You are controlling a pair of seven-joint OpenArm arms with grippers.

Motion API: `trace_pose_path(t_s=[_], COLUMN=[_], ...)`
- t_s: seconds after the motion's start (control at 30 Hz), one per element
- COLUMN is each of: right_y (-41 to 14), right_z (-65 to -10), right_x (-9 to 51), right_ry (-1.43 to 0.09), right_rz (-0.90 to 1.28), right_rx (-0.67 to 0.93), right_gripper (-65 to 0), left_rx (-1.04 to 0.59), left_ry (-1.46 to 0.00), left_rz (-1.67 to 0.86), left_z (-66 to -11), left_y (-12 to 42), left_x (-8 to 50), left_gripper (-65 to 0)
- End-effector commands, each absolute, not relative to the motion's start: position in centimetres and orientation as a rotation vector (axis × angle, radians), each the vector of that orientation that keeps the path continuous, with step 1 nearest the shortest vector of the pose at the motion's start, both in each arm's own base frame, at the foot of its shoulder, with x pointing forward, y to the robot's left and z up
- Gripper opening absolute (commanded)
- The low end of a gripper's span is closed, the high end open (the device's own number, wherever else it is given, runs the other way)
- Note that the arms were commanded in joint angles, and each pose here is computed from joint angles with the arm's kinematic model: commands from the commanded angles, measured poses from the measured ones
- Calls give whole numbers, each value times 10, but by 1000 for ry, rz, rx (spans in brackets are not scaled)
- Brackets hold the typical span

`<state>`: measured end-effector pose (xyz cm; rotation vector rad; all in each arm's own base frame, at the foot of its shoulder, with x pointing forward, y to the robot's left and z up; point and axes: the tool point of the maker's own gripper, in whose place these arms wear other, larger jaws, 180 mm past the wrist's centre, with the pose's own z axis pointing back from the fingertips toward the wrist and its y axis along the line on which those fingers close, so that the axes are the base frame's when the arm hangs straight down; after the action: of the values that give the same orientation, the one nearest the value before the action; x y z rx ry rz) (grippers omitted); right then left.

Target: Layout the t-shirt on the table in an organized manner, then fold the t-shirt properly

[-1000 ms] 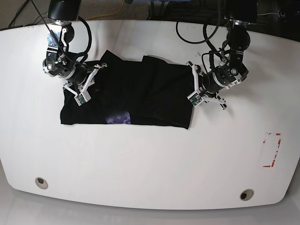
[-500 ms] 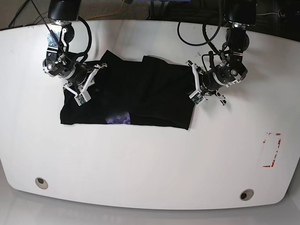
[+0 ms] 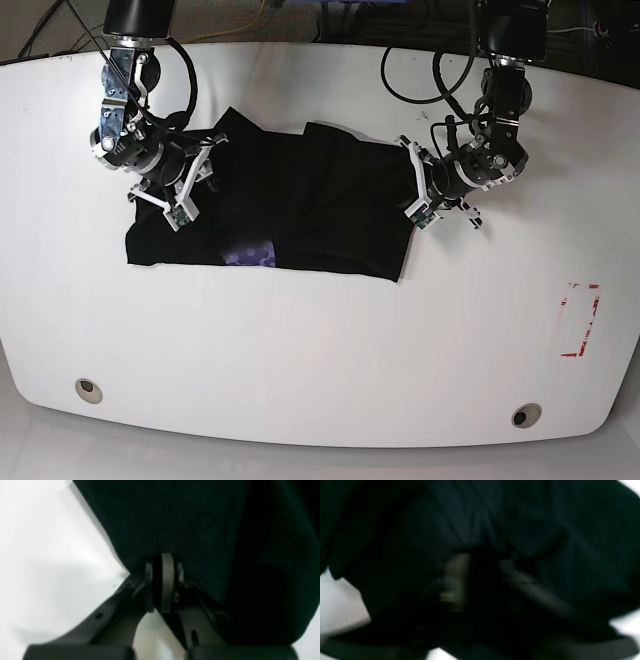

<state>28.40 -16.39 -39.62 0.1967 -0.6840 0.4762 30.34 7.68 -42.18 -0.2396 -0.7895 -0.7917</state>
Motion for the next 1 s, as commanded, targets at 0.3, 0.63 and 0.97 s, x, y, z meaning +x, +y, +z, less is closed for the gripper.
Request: trace_pose_path(t_s=[0.3,0.63,0.97], right_y=[-218,-294,-298], right_z=[-310,-342,-389], right_x=[336,324,307], right_ry=[-928,-837,-790], right_rz=[263,-44,-216], right_rx=[69,76,378], right_gripper=[-66,-62,-64], left_rx=[-201,-201,-203], left_ry=[-741,-741,-739], left_rz=[-809,-809,-810], left_z=[-429,-429,-430], left_y=[85,85,85], left_x=[299,299,299], left_gripper=[-624,-624,-624])
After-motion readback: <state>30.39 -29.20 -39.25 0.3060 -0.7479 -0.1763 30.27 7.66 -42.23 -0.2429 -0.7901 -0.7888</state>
